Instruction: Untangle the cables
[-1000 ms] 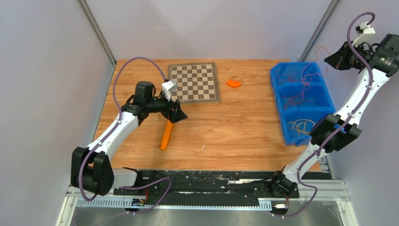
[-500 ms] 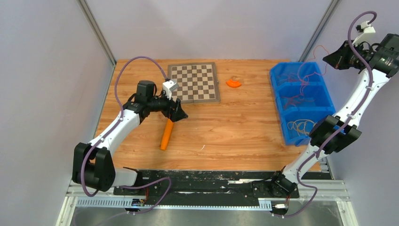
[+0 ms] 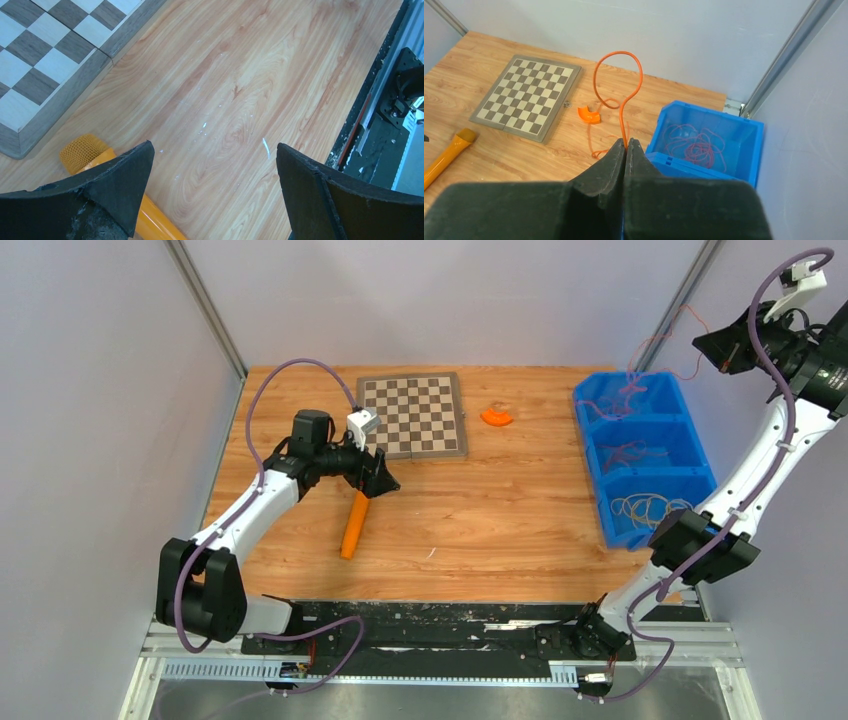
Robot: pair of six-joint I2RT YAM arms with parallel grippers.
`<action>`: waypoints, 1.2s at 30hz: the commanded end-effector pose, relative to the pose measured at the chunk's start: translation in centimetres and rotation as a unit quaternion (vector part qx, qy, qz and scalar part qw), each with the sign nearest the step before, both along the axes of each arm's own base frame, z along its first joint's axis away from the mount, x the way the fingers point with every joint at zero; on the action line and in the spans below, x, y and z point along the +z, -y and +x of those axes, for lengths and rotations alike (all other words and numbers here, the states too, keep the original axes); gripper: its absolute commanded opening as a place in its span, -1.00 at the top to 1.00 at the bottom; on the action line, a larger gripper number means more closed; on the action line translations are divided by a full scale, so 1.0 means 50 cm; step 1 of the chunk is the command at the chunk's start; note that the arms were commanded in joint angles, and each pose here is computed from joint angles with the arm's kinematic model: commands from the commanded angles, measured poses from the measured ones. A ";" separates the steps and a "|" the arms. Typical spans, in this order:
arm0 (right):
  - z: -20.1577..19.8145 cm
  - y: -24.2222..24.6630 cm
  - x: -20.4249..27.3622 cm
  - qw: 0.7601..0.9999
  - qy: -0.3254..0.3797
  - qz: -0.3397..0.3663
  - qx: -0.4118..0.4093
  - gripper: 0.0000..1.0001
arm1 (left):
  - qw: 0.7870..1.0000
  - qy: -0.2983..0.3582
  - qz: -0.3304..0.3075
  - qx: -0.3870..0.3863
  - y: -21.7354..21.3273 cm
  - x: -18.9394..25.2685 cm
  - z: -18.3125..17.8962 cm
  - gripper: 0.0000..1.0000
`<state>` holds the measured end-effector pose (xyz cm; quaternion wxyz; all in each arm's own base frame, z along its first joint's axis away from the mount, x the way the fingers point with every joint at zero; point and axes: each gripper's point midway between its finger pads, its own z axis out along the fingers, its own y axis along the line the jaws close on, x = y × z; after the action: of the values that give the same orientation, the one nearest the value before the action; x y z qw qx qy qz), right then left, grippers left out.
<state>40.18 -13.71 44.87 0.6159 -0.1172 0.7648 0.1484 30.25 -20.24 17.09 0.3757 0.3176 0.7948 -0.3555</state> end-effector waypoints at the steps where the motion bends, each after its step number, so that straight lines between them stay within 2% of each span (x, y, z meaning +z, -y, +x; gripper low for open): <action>1: 0.002 0.002 -0.016 1.000 -0.002 0.001 0.003 1.00 | 0.999 0.039 -0.006 -0.011 0.010 0.039 0.022 -1.00; 17: 0.077 0.189 -0.237 0.987 -0.100 -0.076 -0.099 1.00 | 1.000 0.029 0.007 0.000 -0.002 0.024 0.012 -1.00; 22: 0.075 0.157 -0.345 0.983 -0.153 -0.069 -0.069 1.00 | 0.999 0.019 0.021 0.018 -0.013 0.017 0.017 -1.00; 26: 0.061 0.106 -0.465 0.972 -0.216 -0.084 -0.041 0.98 | 0.999 -0.014 0.002 0.043 -0.023 0.024 0.024 -1.00; 27: 0.061 0.100 -0.492 0.968 -0.233 -0.088 -0.042 0.78 | 0.999 -0.021 -0.002 0.049 -0.027 0.025 0.027 -1.00; 29: 0.059 0.088 -0.522 0.960 -0.265 -0.083 -0.042 0.14 | 0.999 -0.022 -0.007 0.049 -0.030 0.035 0.028 -1.00; 31: 0.060 0.077 -0.496 0.961 -0.264 -0.071 -0.035 -0.28 | 0.998 -0.019 -0.004 0.054 -0.037 0.043 0.027 -1.00; 33: 0.059 0.063 -0.454 0.967 -0.244 -0.062 -0.032 -0.55 | 0.998 -0.023 0.004 0.064 -0.048 0.050 0.024 -1.00; 36: 0.051 0.026 -0.374 0.978 -0.204 -0.046 -0.024 -0.78 | 0.995 -0.063 0.007 0.077 -0.062 0.051 0.005 -1.00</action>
<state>42.82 -16.01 17.93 0.3621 -0.0733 0.9192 0.1364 31.15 -17.89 17.69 0.3597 0.2597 0.8308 -0.3359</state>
